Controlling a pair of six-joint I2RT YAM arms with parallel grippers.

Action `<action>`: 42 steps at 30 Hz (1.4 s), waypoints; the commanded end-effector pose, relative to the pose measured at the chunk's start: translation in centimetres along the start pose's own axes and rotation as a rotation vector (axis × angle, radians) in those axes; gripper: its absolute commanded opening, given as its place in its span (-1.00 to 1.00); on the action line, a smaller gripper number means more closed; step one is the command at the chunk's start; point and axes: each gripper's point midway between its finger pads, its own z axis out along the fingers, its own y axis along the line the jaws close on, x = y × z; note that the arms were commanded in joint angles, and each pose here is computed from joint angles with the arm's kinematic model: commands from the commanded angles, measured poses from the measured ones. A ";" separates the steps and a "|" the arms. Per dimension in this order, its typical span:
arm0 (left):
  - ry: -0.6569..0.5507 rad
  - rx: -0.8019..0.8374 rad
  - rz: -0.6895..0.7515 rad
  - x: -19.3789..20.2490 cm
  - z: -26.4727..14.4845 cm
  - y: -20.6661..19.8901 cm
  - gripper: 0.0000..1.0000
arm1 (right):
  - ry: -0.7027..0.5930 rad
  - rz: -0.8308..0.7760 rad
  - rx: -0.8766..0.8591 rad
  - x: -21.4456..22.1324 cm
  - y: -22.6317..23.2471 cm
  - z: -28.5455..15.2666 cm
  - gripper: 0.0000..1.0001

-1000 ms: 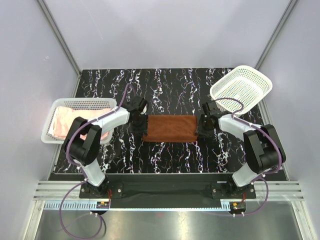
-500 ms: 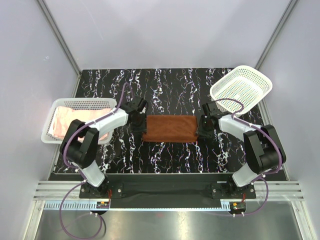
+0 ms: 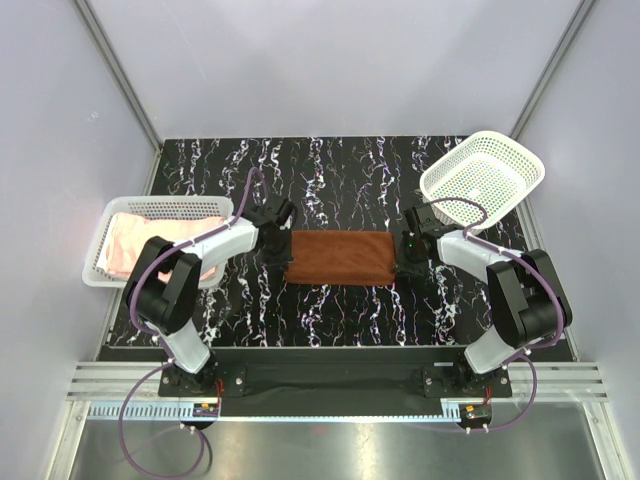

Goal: Fold and stack the towels
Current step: Fold the towel, then neatly place the folded towel into the bin

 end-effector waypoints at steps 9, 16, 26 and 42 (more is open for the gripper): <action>-0.050 0.004 0.057 -2.2 -3.9 -1.0 -1.00 | -0.033 -0.054 -0.037 -2.0 2.1 -3.2 -1.00; 0.011 0.020 0.061 0.9 -2.8 0.0 -1.00 | 0.025 -0.045 -0.100 0.6 2.0 -3.7 -0.93; 0.063 0.012 0.057 2.9 -0.2 1.0 -0.86 | 0.043 -0.028 -0.067 2.6 -0.2 -1.1 -0.69; -0.185 0.090 0.151 -3.6 -6.0 -1.8 -0.11 | -0.077 -0.058 -0.255 -0.5 4.5 -7.0 -0.44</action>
